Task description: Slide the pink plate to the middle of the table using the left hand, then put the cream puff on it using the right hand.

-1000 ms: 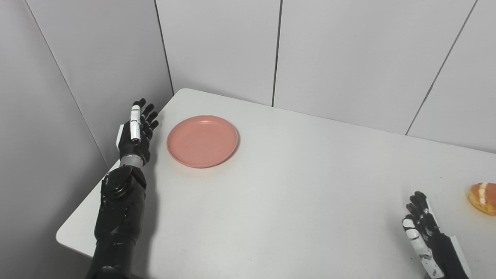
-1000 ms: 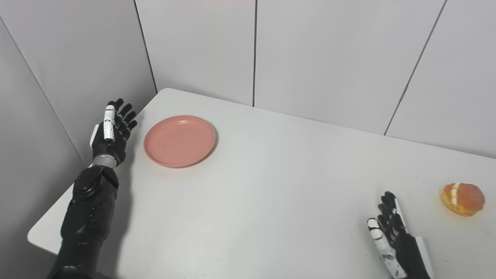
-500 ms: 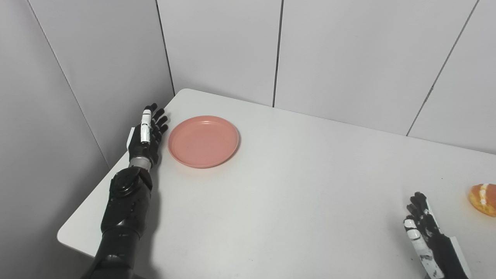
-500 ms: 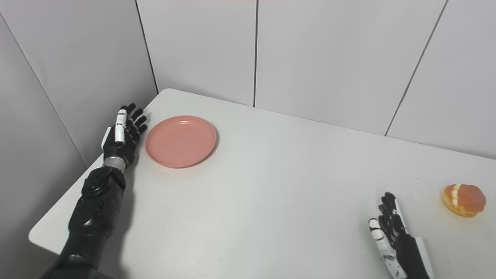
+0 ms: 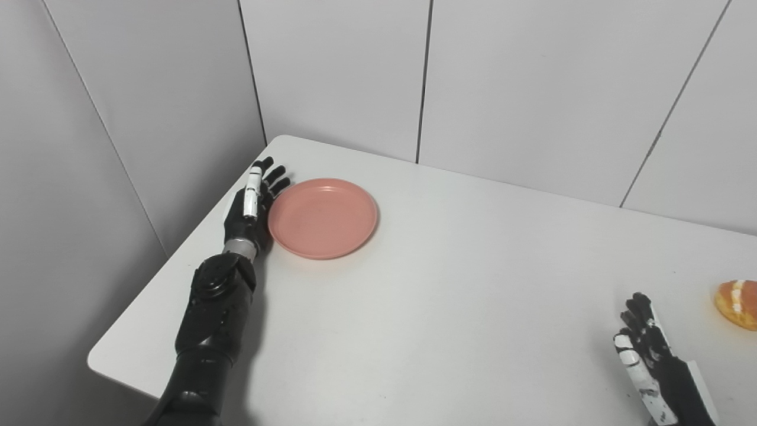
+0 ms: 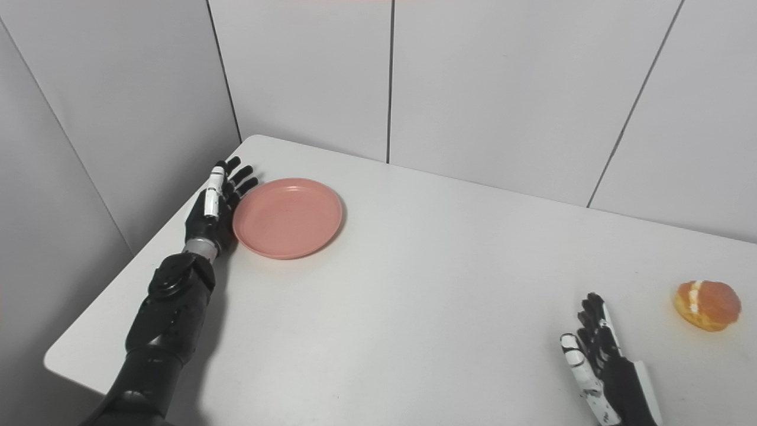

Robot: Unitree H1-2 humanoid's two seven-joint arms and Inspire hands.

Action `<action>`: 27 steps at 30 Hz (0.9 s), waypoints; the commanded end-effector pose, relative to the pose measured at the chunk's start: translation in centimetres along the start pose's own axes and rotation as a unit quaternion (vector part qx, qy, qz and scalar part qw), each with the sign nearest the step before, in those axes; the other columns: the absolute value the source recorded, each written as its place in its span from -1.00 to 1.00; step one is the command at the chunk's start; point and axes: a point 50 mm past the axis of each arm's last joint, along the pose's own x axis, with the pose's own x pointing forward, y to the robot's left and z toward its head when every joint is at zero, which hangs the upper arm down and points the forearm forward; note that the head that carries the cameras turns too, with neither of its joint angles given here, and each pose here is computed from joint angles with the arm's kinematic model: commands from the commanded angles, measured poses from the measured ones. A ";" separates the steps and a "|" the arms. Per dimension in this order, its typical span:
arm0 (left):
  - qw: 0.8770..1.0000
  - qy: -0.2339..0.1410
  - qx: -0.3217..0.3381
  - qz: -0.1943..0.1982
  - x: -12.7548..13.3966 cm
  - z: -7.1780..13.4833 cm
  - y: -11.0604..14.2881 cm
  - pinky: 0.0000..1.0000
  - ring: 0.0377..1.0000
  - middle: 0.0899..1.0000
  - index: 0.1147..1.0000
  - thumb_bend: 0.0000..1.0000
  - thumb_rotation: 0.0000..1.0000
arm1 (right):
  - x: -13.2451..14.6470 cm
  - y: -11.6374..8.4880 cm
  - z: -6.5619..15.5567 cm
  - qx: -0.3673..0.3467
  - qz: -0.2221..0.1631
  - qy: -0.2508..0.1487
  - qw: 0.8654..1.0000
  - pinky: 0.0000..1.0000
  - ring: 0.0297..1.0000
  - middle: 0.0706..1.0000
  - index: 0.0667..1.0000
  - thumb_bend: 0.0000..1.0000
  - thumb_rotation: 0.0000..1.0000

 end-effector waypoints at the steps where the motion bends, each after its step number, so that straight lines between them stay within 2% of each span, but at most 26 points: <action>1: 1.000 0.015 -0.005 -0.011 -0.1 -0.4 -0.7 0.82 0.77 0.79 0.78 -0.34 1.00 | -1.3 0.5 -2.2 0.005 0.001 0.035 0.999 1.00 1.00 1.00 1.00 -0.39 0.48; 7: 0.998 0.031 -0.020 -0.042 -0.3 -1.7 -2.3 0.88 0.81 0.82 0.81 -0.33 1.00 | -1.3 0.5 -2.3 -0.005 0.001 0.032 0.999 0.99 0.96 0.98 1.00 -0.32 0.57; 15: 0.996 0.049 -0.034 -0.064 -0.8 -3.1 -4.1 0.86 0.80 0.80 0.79 -0.31 1.00 | -1.2 0.7 -2.3 0.006 0.003 0.031 0.999 0.98 0.96 1.00 1.00 -0.33 0.51; 27: 0.989 0.090 -0.037 -0.111 -2.0 -6.3 -6.8 0.83 0.78 0.78 0.77 -0.28 1.00 | -1.2 1.4 -2.1 0.008 0.009 0.028 1.000 0.96 0.95 0.99 1.00 -0.37 0.55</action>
